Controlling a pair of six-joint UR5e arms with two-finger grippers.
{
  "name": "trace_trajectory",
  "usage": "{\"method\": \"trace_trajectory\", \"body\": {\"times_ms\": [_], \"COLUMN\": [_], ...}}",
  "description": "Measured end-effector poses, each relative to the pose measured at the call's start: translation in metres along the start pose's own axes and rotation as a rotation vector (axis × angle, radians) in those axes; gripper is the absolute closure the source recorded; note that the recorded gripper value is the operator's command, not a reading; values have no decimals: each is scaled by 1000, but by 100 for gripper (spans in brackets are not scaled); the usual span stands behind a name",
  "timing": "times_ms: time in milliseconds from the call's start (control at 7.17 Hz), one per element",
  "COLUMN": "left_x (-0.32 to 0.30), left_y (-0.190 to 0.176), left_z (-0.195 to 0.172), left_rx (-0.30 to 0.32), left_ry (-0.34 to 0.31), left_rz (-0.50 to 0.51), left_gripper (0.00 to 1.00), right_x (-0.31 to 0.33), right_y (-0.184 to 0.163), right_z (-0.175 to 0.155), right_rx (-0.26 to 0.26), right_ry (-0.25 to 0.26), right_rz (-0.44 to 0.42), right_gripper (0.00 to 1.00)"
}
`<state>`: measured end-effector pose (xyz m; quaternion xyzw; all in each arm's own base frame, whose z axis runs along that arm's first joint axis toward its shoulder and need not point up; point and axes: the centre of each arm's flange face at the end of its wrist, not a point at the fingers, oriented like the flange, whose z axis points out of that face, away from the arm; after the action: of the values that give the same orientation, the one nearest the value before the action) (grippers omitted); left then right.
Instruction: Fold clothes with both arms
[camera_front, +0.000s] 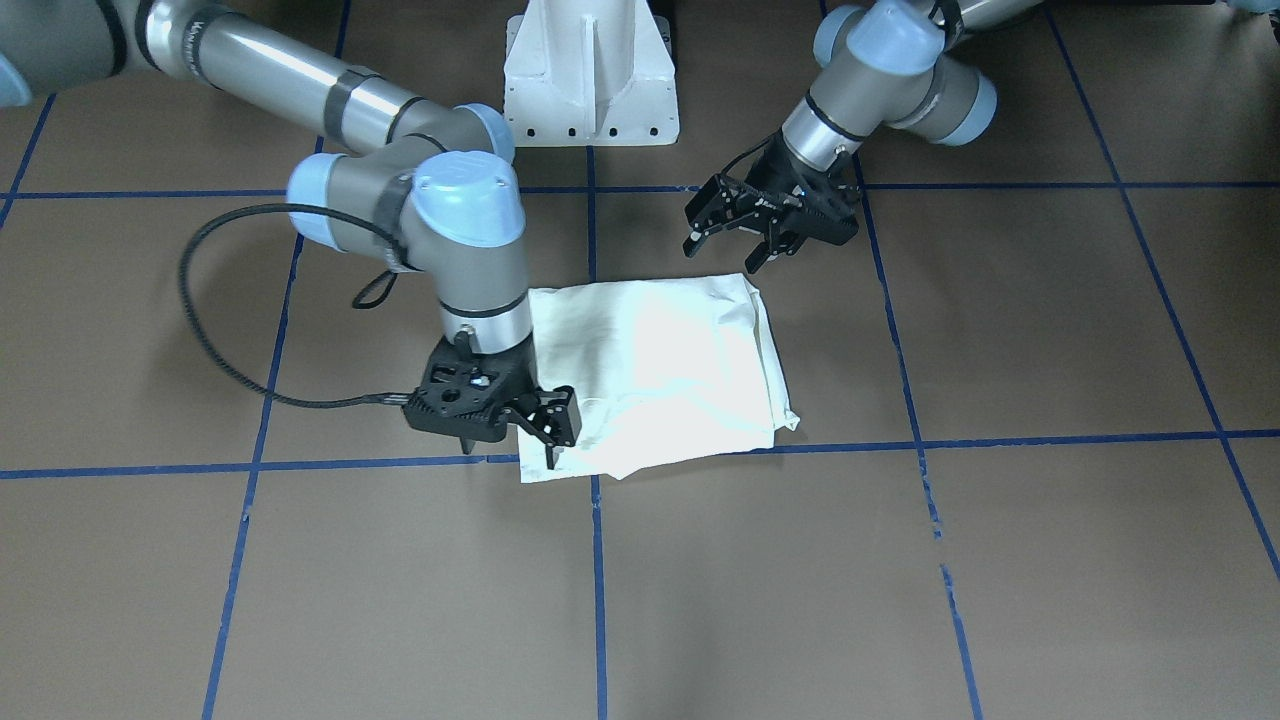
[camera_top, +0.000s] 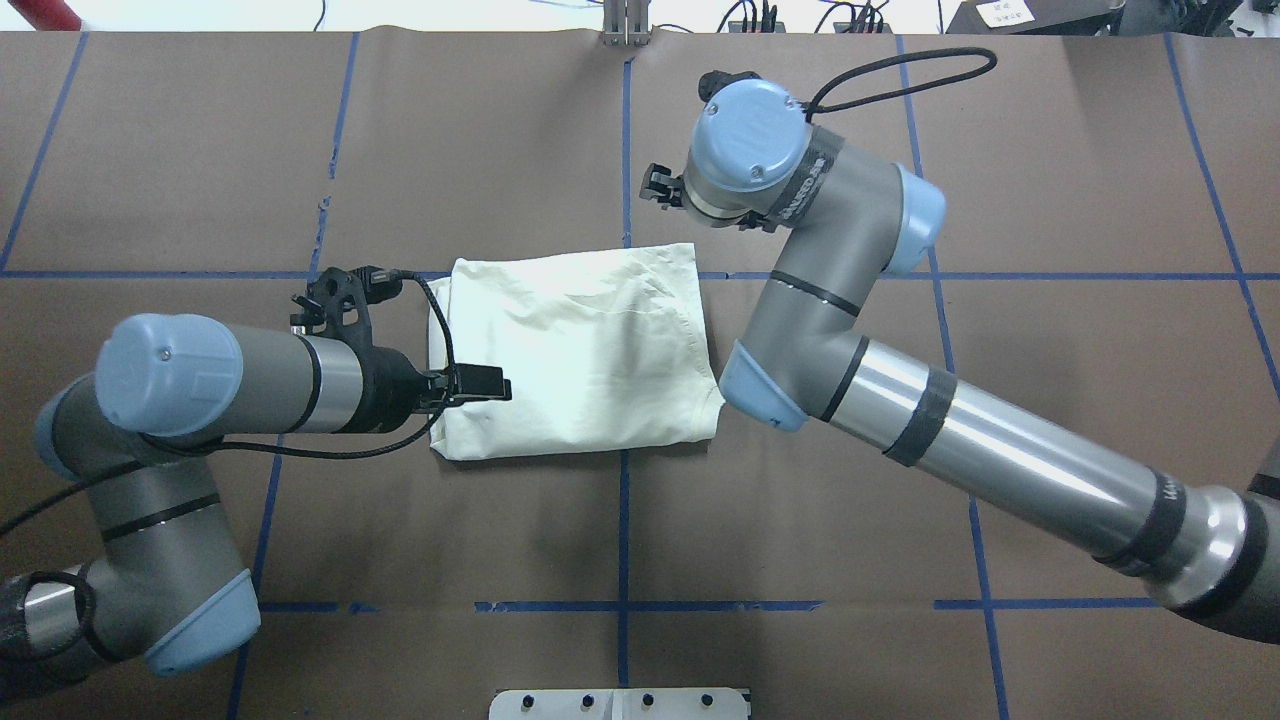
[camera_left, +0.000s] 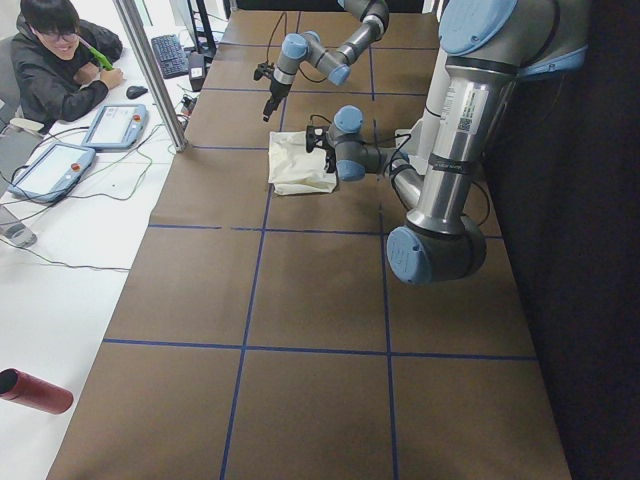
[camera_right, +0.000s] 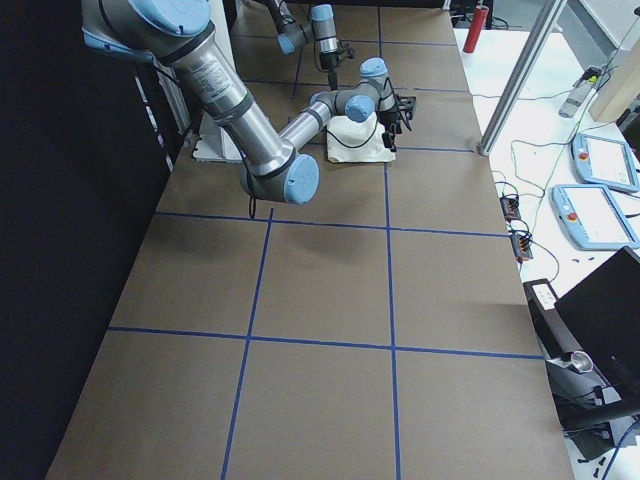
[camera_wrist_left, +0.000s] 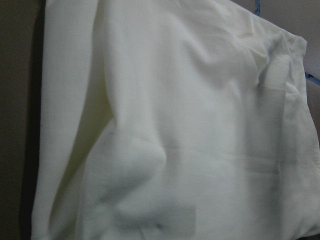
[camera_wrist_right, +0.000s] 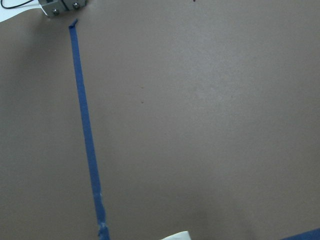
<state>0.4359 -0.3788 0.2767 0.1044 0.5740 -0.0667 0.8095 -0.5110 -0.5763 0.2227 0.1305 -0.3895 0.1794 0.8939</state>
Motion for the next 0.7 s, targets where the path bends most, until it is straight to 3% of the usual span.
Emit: {"method": "trace_trajectory", "body": {"times_ms": [279, 697], "left_x": [-6, -121], "left_y": [-53, -163], "left_z": [-63, -168], "left_rx": [23, 24], "left_ry": [-166, -363], "left_rz": [171, 483], "left_gripper": [0, 0], "right_x": [71, 240], "right_y": [-49, -126], "right_z": [-54, -128], "right_rx": [-95, -202], "right_ry": [23, 71], "right_rz": [-156, -393], "right_gripper": [0, 0]}}
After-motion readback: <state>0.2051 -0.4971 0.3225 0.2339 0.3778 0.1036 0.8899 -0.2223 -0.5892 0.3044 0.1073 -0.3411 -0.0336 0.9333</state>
